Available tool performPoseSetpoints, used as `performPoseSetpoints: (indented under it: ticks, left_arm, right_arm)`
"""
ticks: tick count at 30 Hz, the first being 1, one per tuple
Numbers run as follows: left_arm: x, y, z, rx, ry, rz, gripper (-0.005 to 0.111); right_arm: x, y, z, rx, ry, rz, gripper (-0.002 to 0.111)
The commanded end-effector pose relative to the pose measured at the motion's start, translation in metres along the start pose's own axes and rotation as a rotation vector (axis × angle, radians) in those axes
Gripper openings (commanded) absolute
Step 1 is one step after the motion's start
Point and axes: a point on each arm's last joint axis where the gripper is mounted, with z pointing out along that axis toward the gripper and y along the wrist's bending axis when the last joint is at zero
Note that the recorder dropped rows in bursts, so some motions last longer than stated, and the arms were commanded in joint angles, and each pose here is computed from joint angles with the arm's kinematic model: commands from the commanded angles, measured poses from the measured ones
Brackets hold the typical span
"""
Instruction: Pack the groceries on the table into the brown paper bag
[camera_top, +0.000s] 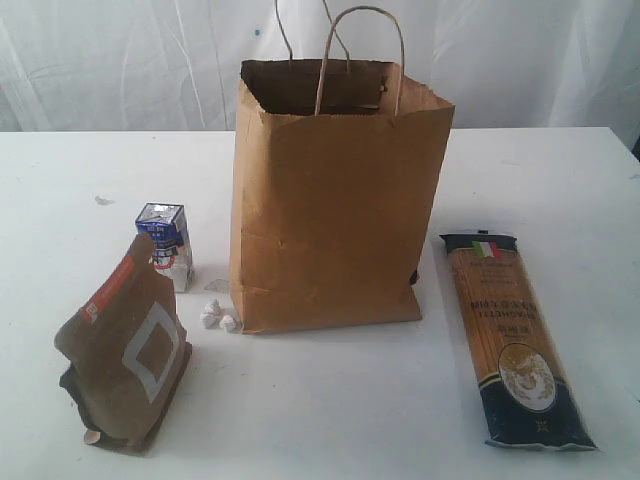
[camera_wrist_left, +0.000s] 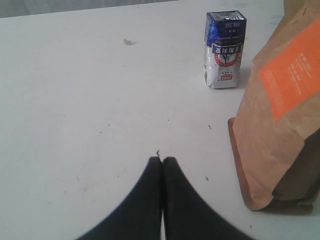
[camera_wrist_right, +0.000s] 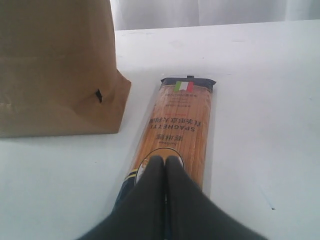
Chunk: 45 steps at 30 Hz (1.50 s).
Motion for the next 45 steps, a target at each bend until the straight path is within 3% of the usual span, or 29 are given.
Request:
performPoseSetpoints:
  ticks: [1, 7, 8, 10, 11, 13, 23, 27, 30, 33, 38, 45]
  left_arm:
    - [0.001, 0.000, 0.000, -0.001, 0.000, 0.000, 0.000]
    - [-0.001, 0.000, 0.000, -0.003, -0.019, -0.008, 0.000]
    - [-0.002, 0.000, 0.000, 0.004, -0.035, -0.064, 0.000]
    - [-0.007, -0.005, 0.000, 0.067, -0.079, -0.390, 0.000]
    - [-0.008, -0.006, 0.000, 0.092, -0.087, -0.502, 0.000]
    - [-0.012, -0.007, -0.001, 0.117, -0.117, -0.626, 0.000]
    - [-0.030, 0.003, -0.005, 0.086, -0.350, -0.654, 0.000]
    - [-0.030, 0.003, -0.005, 0.091, -0.352, -0.683, 0.000]
    - [-0.025, -0.001, -0.004, 0.129, -0.256, -0.831, 0.000]
    - [-0.046, -0.010, -0.021, 0.166, -0.123, -0.715, 0.000]
    - [-0.087, -0.026, -0.076, 0.290, 0.053, -0.324, 0.000]
    - [-0.150, -0.027, -0.114, 0.330, 0.311, -0.059, 0.000]
  right_arm:
    - [0.000, 0.000, 0.000, 0.004, -0.011, -0.011, 0.000]
    - [0.000, 0.000, 0.000, 0.004, -0.011, -0.011, 0.000]
    - [0.000, 0.000, 0.000, 0.004, -0.011, -0.011, 0.000]
    - [0.000, 0.000, 0.000, 0.004, -0.011, -0.011, 0.000]
    - [0.000, 0.000, 0.000, 0.004, -0.011, -0.011, 0.000]
    - [0.000, 0.000, 0.000, 0.004, -0.011, -0.011, 0.000]
    - [0.000, 0.000, 0.000, 0.004, -0.011, -0.011, 0.000]
    - [0.000, 0.000, 0.000, 0.004, -0.011, -0.011, 0.000]
    - [0.000, 0.000, 0.000, 0.004, -0.011, -0.011, 0.000]
    - [0.000, 0.000, 0.000, 0.004, -0.011, -0.011, 0.000]
    - [-0.001, 0.000, 0.000, 0.005, -0.018, -0.011, 0.000]
    - [-0.001, 0.000, 0.000, 0.005, -0.018, -0.011, 0.000]
